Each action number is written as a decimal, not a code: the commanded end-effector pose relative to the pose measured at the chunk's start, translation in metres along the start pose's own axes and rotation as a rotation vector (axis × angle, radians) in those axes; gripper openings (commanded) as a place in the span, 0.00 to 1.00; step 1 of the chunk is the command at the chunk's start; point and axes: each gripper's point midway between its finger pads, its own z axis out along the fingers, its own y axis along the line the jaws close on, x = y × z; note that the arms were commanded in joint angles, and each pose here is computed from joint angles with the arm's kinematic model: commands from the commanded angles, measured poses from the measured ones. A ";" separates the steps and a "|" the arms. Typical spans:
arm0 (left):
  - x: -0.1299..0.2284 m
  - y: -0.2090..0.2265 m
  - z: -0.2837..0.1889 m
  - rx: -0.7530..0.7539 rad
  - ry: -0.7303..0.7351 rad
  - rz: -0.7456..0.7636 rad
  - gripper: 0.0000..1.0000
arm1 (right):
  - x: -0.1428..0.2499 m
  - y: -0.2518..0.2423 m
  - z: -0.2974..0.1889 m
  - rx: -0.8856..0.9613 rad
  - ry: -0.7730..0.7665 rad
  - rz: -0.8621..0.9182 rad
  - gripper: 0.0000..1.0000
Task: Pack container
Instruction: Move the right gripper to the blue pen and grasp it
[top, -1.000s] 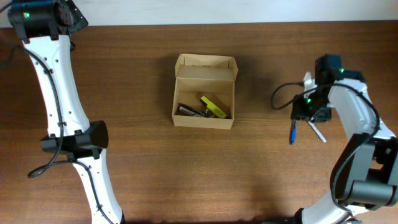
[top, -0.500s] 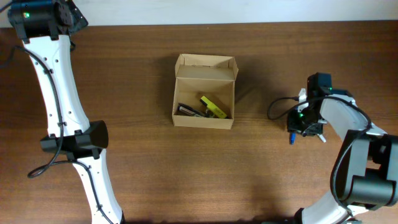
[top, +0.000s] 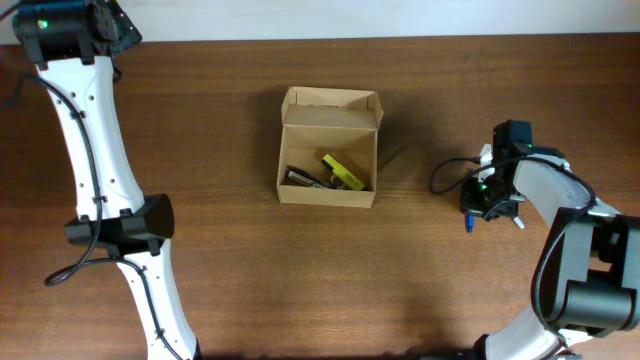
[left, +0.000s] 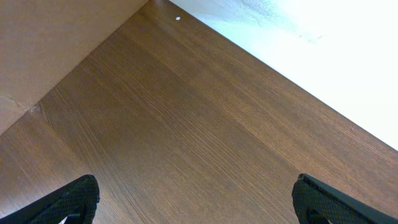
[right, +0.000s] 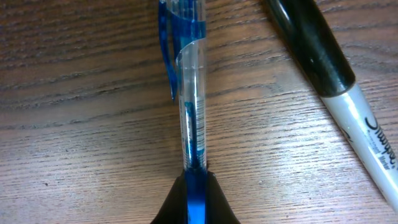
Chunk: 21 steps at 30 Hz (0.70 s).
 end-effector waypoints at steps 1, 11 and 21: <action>-0.007 0.008 -0.013 0.006 -0.023 -0.008 1.00 | 0.009 -0.007 0.016 0.046 0.053 0.001 0.06; -0.007 0.008 -0.013 0.005 -0.022 -0.008 1.00 | 0.019 -0.004 0.036 0.023 0.129 0.005 0.04; -0.007 0.008 -0.013 0.006 -0.023 -0.008 1.00 | -0.048 0.040 -0.075 -0.091 -0.074 -0.127 0.04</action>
